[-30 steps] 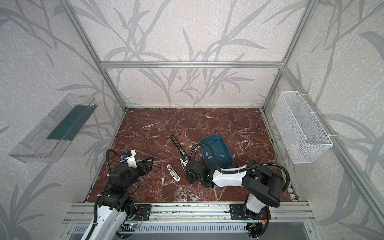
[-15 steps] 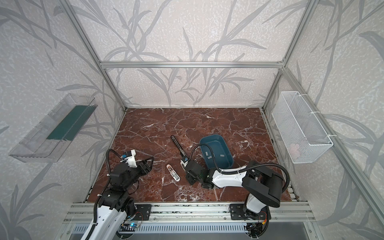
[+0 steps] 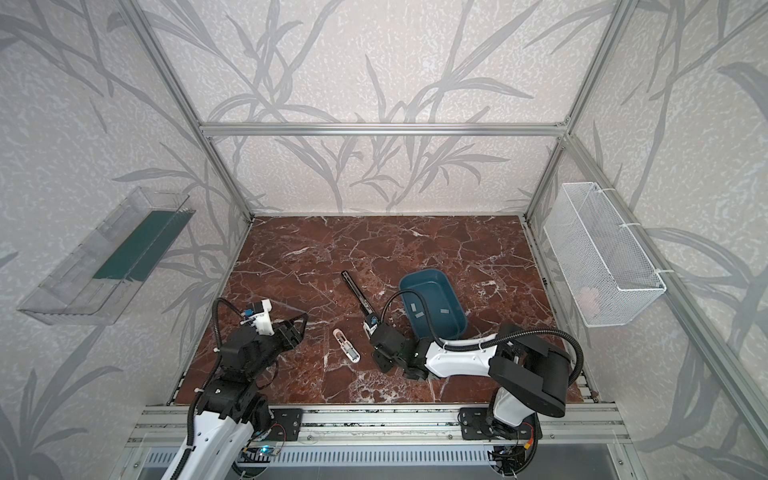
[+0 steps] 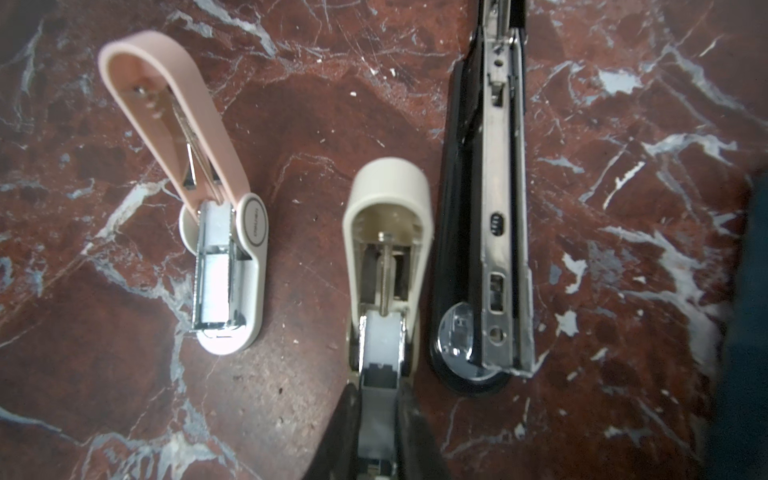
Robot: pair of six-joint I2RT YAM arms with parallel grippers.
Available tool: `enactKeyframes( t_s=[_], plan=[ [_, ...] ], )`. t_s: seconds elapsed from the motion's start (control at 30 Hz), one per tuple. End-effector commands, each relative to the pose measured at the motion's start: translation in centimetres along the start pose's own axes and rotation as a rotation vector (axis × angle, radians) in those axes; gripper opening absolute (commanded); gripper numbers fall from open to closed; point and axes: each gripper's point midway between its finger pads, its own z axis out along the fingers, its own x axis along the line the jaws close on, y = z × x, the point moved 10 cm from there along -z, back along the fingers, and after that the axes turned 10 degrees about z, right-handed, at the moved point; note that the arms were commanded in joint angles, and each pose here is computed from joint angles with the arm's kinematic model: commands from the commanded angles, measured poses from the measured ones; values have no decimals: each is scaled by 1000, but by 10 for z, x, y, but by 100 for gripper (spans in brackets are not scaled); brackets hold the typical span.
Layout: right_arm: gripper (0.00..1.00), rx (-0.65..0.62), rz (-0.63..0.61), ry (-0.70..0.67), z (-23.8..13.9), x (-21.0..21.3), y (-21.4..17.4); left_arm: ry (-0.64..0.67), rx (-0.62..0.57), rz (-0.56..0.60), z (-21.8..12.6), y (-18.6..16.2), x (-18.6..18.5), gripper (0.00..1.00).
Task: Load the staples into the stapler
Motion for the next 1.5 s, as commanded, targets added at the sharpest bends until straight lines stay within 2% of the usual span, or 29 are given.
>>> enactKeyframes(
  t_s=[0.0, 0.17, 0.53, 0.8, 0.93, 1.1, 1.47],
  plan=[
    [23, 60, 0, -28, -4, -4, -11, -4, -19, 11, 1, 2, -1, 66],
    [24, 76, -3, -25, -2, -2, -10, -6, -19, 12, 1, 2, -1, 65],
    [39, 52, 0, -27, -7, 2, 1, -6, -21, 13, 1, 2, -1, 66],
    [39, 96, -2, -81, 12, 3, -2, -10, -18, 13, 0, 2, -1, 66],
    [38, 115, 1, -80, 19, 4, -5, -11, -19, 12, 1, 2, -1, 66],
    [27, 119, 18, -57, 24, 9, -3, -10, -22, 13, 1, 2, -1, 66],
    [22, 153, 33, -58, 45, 18, -2, -14, -21, 13, 0, 2, -2, 66]
  ],
)
